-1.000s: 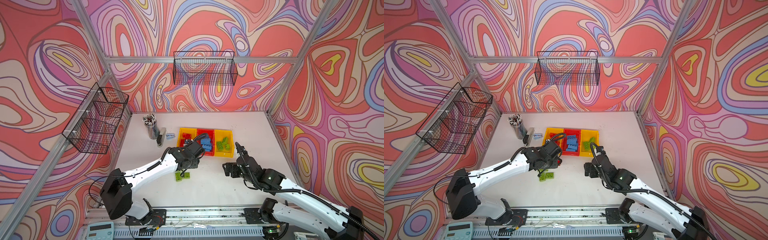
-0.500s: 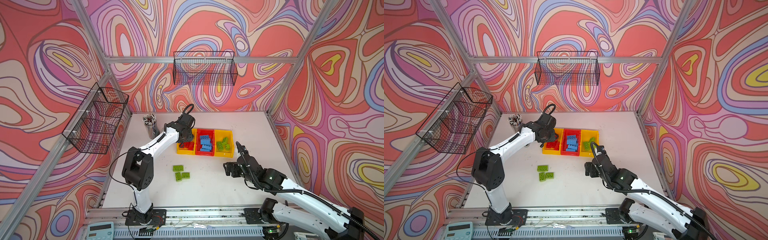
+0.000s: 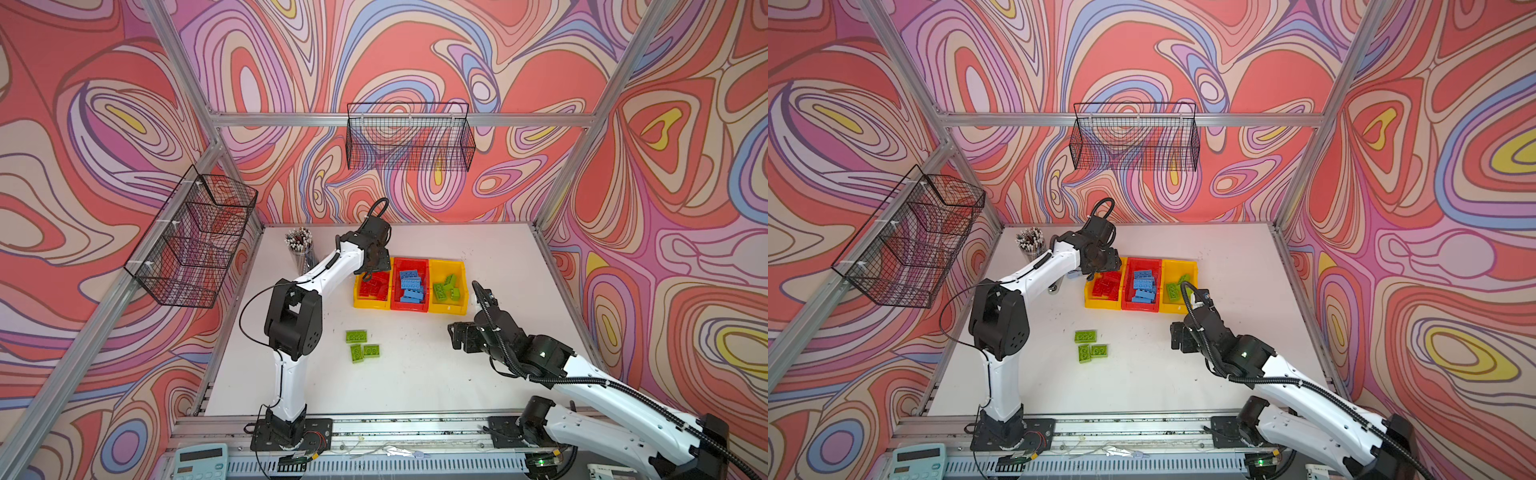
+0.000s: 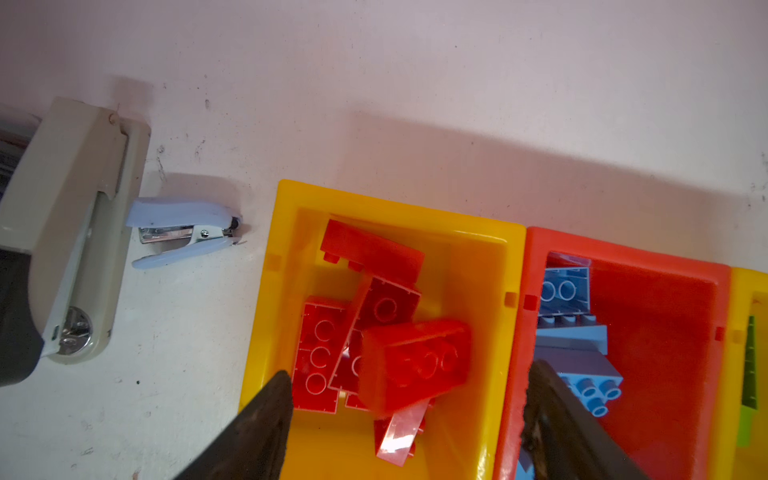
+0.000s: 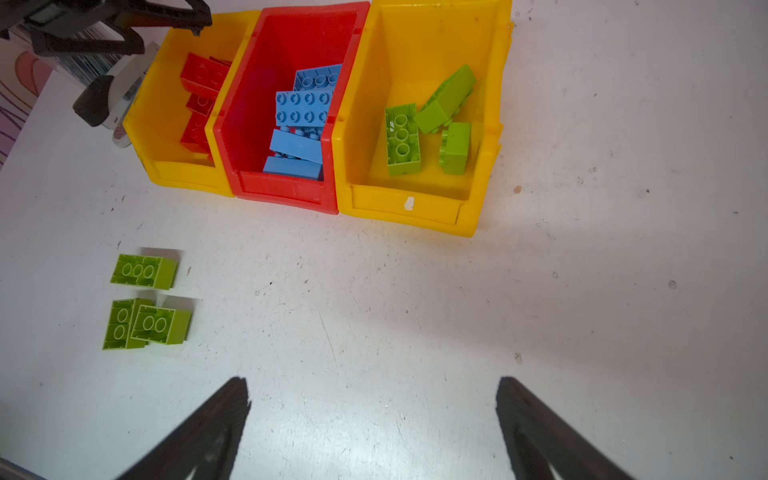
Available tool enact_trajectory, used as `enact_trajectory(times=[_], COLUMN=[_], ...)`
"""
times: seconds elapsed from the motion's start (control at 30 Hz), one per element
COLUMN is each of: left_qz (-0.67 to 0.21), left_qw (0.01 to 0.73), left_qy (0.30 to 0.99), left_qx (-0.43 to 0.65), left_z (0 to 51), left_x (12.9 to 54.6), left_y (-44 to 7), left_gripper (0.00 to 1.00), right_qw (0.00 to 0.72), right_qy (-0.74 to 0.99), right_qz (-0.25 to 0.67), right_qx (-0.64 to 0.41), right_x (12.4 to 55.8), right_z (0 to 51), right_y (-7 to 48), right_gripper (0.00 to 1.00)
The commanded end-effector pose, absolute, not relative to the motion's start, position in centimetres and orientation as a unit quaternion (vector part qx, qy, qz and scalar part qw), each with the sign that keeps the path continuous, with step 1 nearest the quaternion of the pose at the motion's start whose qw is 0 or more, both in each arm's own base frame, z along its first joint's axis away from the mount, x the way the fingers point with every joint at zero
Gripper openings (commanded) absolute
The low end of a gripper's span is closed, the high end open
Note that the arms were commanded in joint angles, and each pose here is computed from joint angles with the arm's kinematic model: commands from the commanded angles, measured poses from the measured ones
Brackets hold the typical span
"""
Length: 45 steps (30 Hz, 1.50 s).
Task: Sort the legos into containers by color
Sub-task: 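Move the left gripper down over the lime-green bricks, then close the left gripper on a lime-green brick and lift it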
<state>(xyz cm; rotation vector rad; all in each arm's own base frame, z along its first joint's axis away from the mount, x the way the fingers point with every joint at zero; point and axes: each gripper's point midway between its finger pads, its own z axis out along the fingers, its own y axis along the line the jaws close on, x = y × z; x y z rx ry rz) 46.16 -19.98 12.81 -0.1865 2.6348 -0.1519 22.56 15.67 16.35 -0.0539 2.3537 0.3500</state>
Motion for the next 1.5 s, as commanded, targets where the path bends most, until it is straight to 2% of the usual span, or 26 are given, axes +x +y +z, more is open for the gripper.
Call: enact_trajectory(times=[0.0, 0.2, 0.43, 0.6, 0.73, 0.97, 1.47], left_qz=[-0.060, -0.079, -0.082, -0.120, -0.137, -0.116, -0.070], left_qw=[0.249, 0.255, 0.237, 0.229, 0.213, 0.186, 0.157], left_qy=[0.965, 0.960, 0.961, 0.958, 0.961, 0.973, 0.984], left_qx=[-0.064, -0.082, -0.119, -0.128, -0.110, -0.069, -0.053], left_z=[14.6, 15.6, 12.2, 10.3, 9.0, 7.0, 4.0], left_x=[44.7, 40.0, 30.3, 26.4, 25.8, 26.4, 27.0], left_y=[-19.2, -17.4, -13.6, -13.0, -13.8, -15.1, -14.7], left_gripper=[0.77, 0.77, 0.78, 0.81, 0.83, 0.84, 0.83], right_qw=[0.373, 0.374, 0.363, 0.356, 0.350, 0.344, 0.339], right_qy=[0.919, 0.918, 0.921, 0.922, 0.922, 0.925, 0.927], right_qz=[0.128, 0.133, 0.140, 0.149, 0.164, 0.162, 0.157], right_qx=[-0.014, -0.017, -0.028, -0.033, -0.031, -0.019, -0.017], right_x=[22.8, 23.2, 23.4, 23.8, 23.9, 23.6, 24.0], right_z=[16.9, 17.2, 16.8, 16.6, 16.5, 16.3, 16.0], right_y=[15.5, 16.1, 17.1, 18.1, 18.9, 18.5, 18.8], right_gripper=[0.98, 0.98, 0.98, 0.98, 0.98, 0.98, 0.98])
